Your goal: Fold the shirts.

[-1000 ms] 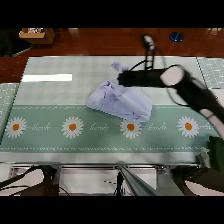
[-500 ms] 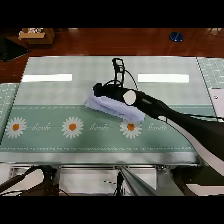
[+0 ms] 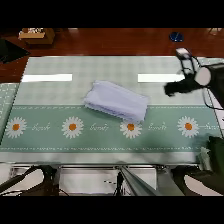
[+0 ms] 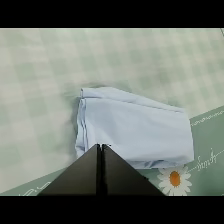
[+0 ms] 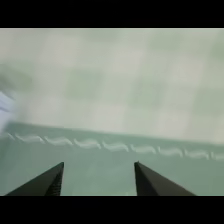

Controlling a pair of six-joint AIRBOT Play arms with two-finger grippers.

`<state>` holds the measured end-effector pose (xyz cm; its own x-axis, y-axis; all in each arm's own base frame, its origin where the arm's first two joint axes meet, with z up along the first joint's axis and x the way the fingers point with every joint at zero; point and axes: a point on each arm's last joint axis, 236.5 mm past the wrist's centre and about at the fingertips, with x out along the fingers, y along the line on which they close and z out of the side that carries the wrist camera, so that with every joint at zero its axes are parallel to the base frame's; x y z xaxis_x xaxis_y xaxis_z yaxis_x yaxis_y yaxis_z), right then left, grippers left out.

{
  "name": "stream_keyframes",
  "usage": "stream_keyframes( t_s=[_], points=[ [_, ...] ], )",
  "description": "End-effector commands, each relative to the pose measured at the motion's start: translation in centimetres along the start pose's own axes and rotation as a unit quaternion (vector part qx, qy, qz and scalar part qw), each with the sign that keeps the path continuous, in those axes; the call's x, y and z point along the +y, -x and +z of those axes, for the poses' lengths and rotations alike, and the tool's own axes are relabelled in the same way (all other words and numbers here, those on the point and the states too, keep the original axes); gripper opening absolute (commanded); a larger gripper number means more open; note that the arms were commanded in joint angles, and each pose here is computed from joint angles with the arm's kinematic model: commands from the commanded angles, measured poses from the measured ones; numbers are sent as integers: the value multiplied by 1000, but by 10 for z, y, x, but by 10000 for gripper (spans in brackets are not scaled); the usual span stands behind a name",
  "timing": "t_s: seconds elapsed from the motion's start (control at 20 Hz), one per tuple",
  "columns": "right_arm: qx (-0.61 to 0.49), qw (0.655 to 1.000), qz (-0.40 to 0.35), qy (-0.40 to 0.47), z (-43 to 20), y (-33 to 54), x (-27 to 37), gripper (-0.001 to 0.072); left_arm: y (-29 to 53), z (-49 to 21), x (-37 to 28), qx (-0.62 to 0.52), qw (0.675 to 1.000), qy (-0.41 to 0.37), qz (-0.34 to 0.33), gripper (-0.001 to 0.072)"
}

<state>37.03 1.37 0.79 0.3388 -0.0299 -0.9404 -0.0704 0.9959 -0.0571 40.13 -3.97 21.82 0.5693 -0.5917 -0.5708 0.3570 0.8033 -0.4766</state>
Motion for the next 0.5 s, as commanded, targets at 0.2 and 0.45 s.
stream_keyframes(
  t_s=[0.2,0.45],
  points=[
    [-14,890,292,-350,-45,-51,54,590,-1,-2,2,4,1000,0,3,25],
    [-18,877,305,-370,-31,-77,108,587,-1,-5,9,12,1000,-2,16,25]
  ],
)
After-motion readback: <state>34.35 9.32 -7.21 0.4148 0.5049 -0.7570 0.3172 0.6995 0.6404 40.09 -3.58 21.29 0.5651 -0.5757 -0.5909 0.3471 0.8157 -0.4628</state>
